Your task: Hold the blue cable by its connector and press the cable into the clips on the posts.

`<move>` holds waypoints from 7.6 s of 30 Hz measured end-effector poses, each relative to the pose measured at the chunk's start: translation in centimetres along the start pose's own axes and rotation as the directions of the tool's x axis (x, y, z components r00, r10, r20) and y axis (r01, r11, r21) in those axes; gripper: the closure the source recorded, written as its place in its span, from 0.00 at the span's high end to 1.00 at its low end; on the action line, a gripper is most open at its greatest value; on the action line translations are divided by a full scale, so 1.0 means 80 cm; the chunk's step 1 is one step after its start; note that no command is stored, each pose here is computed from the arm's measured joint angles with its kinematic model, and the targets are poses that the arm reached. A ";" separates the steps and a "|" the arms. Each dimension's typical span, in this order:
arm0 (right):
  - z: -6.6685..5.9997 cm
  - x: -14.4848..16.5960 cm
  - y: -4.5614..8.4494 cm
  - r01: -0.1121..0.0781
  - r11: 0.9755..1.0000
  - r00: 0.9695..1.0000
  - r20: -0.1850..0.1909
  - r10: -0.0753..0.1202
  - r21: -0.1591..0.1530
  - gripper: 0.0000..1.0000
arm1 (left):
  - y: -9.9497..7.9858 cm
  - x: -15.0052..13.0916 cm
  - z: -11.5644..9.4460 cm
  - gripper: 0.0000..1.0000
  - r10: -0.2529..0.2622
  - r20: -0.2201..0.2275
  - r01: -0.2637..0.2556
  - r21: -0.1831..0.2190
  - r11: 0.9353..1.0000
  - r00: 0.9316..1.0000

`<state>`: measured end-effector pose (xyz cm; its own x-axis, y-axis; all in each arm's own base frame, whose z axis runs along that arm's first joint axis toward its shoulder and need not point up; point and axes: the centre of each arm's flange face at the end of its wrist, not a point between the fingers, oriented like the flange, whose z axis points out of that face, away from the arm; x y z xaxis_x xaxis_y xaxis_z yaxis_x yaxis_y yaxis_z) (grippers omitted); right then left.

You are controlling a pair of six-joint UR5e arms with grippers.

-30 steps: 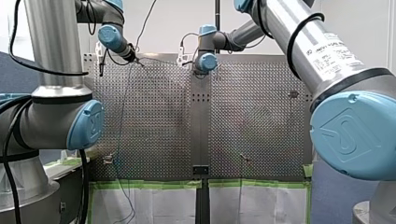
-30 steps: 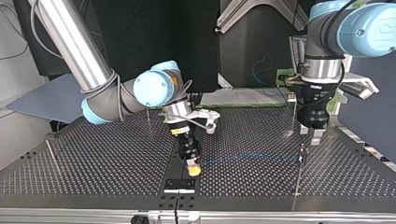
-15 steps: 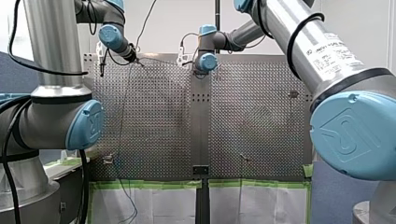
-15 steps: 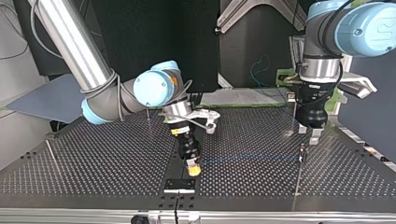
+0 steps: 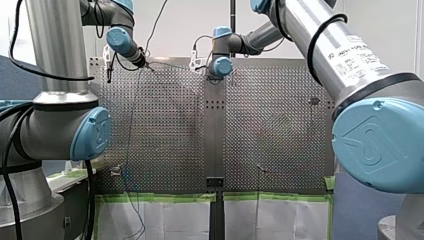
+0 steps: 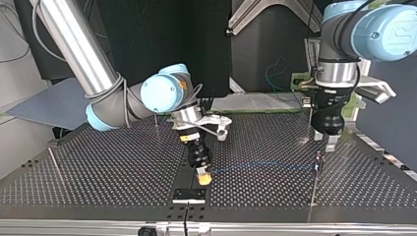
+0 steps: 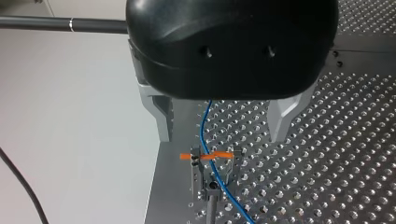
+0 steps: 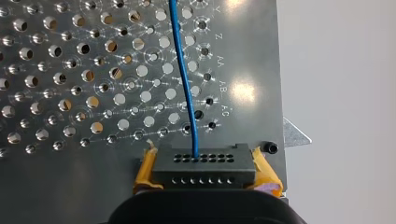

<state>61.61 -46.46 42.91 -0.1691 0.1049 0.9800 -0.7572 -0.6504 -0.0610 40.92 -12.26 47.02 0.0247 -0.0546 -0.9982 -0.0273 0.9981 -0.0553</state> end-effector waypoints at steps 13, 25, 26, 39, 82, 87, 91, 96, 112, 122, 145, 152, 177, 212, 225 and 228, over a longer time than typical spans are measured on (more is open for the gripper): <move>0.000 0.000 0.001 0.001 1.000 1.000 0.000 -0.001 -0.004 0.00 | -0.034 -0.013 0.005 1.00 0.032 0.018 -0.034 0.098 0.995 0.999; 0.000 0.000 0.001 0.002 1.000 1.000 0.001 -0.002 -0.003 0.00 | -0.080 -0.029 0.036 1.00 0.020 0.036 -0.025 0.149 0.989 0.999; 0.000 0.000 0.002 0.002 1.000 1.000 0.001 -0.002 -0.003 0.00 | -0.084 -0.028 0.038 1.00 0.020 0.035 -0.025 0.149 0.989 0.999; 0.001 -0.001 0.007 0.003 1.000 1.000 0.004 -0.003 -0.008 0.00 | -0.103 0.017 0.071 1.00 0.060 -0.027 -0.058 0.069 0.996 0.998; 0.000 -0.001 0.006 0.008 1.000 1.000 0.008 -0.008 -0.004 0.00 | -0.108 -0.001 0.104 0.00 0.042 0.041 -0.042 0.006 0.999 0.998; 0.000 -0.002 0.007 0.008 1.000 1.000 0.008 -0.008 -0.005 0.00 | -0.107 -0.001 0.105 0.00 0.057 0.056 -0.056 -0.016 0.998 0.997; 0.000 -0.002 0.008 0.008 1.000 1.000 0.008 -0.008 -0.006 0.00 | -0.105 0.001 0.106 0.00 0.057 0.061 -0.055 -0.031 0.998 0.997; 0.000 -0.002 0.008 0.008 1.000 1.000 0.010 -0.008 -0.006 0.00 | -0.103 0.002 0.105 0.00 0.052 0.059 -0.049 -0.049 0.998 0.997; -0.021 -0.061 0.030 0.016 0.998 0.995 0.095 -0.010 -0.065 0.00 | -0.136 0.075 0.090 0.00 0.050 0.017 -0.050 -0.005 0.999 0.999; -0.045 -0.104 0.035 0.023 0.994 0.991 0.134 -0.008 -0.109 0.00 | -0.186 0.153 0.085 0.00 0.046 -0.018 -0.046 0.001 0.999 0.999; -0.093 -0.195 0.067 0.051 0.975 0.991 0.132 -0.022 -0.217 0.00 | -0.237 0.306 0.016 0.00 0.063 -0.089 -0.056 0.077 0.995 0.994; -0.113 -0.222 0.074 0.053 0.970 0.991 0.132 -0.022 -0.237 0.00 | -0.227 0.330 0.005 0.00 0.061 -0.087 -0.054 0.077 0.996 0.994; -0.221 -0.389 0.114 -0.004 0.924 0.978 0.190 0.083 -0.383 0.00 | -0.237 0.415 0.005 0.00 0.068 -0.091 -0.062 0.064 0.996 0.993; -0.449 -0.589 0.252 0.102 0.844 0.908 0.397 0.137 -0.526 0.00 | -0.278 0.591 -0.013 0.00 0.207 -0.172 -0.180 0.160 0.971 0.963; -0.473 -0.584 0.283 0.109 0.851 0.916 0.385 0.115 -0.514 0.00 | -0.350 0.651 -0.045 0.00 0.254 -0.196 -0.208 0.227 0.951 0.947; -0.472 -0.583 0.296 0.116 0.853 0.917 0.385 0.106 -0.509 0.00 | -0.364 0.665 -0.048 0.00 0.259 -0.197 -0.210 0.239 0.948 0.945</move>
<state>27.75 -38.39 -11.42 0.0078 -0.2619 0.9651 -0.9866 -0.1592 -0.0353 39.19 -44.32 -4.60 -0.1810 0.2012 -0.9627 0.2073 0.9647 0.1627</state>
